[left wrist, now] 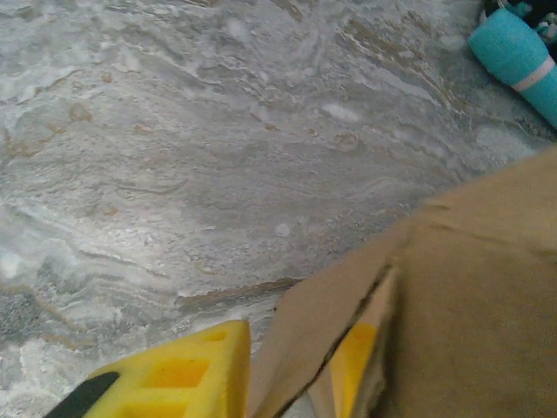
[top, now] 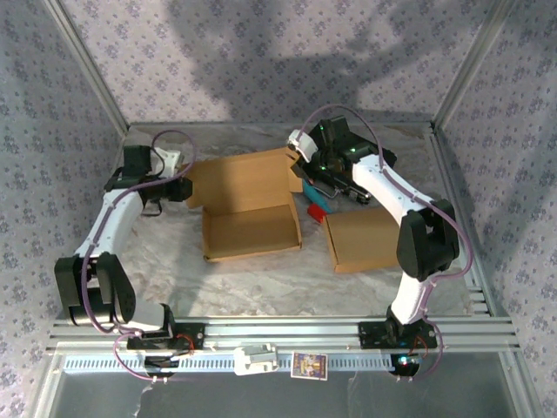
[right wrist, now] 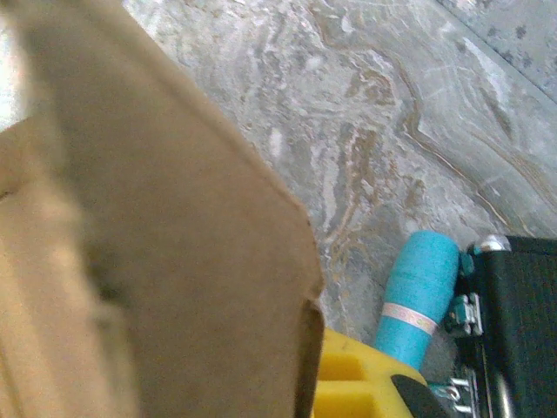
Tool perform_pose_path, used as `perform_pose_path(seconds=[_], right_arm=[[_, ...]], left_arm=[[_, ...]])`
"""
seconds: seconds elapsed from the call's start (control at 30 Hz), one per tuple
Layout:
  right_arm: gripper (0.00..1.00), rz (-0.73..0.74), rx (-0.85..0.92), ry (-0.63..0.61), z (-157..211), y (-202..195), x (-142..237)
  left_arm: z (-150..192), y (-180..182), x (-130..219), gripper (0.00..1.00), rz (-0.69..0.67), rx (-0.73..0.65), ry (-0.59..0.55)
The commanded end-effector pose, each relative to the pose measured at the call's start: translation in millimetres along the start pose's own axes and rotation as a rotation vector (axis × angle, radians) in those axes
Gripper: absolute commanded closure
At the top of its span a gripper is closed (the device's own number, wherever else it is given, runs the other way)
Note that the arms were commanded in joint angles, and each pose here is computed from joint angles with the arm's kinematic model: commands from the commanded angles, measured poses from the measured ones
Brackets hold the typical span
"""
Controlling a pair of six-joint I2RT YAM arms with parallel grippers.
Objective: Fold the paper box
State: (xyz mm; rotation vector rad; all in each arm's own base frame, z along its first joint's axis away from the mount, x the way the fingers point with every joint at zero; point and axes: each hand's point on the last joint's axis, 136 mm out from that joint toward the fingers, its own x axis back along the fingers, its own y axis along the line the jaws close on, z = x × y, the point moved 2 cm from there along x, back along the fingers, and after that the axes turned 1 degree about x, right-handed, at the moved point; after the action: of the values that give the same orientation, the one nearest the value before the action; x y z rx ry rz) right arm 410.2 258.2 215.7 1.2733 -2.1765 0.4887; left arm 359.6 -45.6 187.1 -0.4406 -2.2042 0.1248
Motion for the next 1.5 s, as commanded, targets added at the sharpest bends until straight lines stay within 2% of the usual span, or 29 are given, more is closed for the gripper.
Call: perform_pose_path(seconds=[0.0,0.13,0.33,0.43,0.53,0.73,0.87,1.2,1.47], right_arm=[[1.0,-0.001,-0.013,-0.007,-7,0,-5],[1.0,0.041,-0.066,-0.021,-12,-8,-6],[1.0,0.122,-0.184,-0.057,-35,-9,-23],[1.0,0.227,-0.324,-0.064,-42,-17,-38],[1.0,0.262,-0.44,-0.126,-53,-17,-50],[1.0,0.314,-0.472,-0.294,-82,-10,-67],[1.0,0.336,-0.48,-0.345,-86,-13,-84],[1.0,0.369,-0.547,-0.414,-72,-22,-107],[1.0,0.35,-0.557,-0.377,-51,-17,-124]], left_arm=[[-17,-6,7,0.8,0.001,-0.033,-0.038],[-22,-5,10,0.91,-0.021,0.008,-0.06],[-35,-8,13,0.99,-0.088,0.088,-0.096],[-43,-9,12,1.0,-0.14,0.142,-0.121],[-52,-7,12,1.0,-0.167,0.217,-0.168],[-73,1,6,1.0,-0.188,0.225,-0.283],[-80,6,-6,1.0,-0.135,0.227,-0.337],[-68,8,-31,1.0,0.0,0.267,-0.386],[-53,1,-48,1.0,0.099,0.244,-0.414]])
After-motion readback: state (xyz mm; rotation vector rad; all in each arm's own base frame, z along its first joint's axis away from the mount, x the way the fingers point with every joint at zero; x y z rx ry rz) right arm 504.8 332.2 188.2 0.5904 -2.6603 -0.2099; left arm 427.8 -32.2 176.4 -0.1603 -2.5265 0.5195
